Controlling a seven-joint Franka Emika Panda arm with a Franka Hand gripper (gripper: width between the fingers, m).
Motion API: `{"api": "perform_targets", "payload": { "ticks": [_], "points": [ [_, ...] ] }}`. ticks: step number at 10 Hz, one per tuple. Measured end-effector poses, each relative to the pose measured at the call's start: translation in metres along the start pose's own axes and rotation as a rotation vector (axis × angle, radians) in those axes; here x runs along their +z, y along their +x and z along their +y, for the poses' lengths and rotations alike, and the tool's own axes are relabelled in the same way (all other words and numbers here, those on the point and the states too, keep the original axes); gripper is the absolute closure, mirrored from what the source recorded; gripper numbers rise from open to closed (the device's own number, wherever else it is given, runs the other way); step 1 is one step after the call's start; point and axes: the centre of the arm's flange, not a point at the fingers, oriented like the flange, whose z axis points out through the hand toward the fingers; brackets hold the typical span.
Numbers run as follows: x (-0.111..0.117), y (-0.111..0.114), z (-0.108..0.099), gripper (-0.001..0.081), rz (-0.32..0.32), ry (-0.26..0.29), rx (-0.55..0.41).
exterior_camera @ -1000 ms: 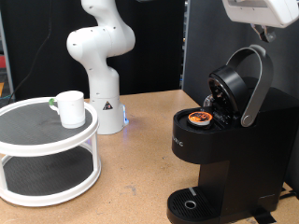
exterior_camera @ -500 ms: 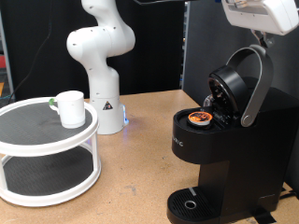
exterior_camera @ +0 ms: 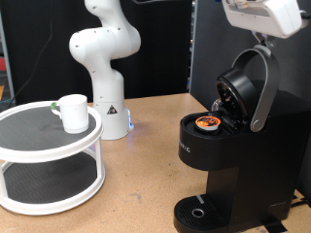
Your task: Make a cup of coffee with the keurig machine
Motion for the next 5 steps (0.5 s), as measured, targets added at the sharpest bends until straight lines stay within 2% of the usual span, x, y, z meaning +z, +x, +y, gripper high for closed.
{"api": "perform_targets", "payload": {
  "ticks": [3,5],
  "points": [
    [-0.021,-0.018,0.023,0.0799,-0.034,-0.038,0.005],
    [-0.031,-0.034,0.045,0.0799,-0.067,-0.064,0.016]
  ]
}}
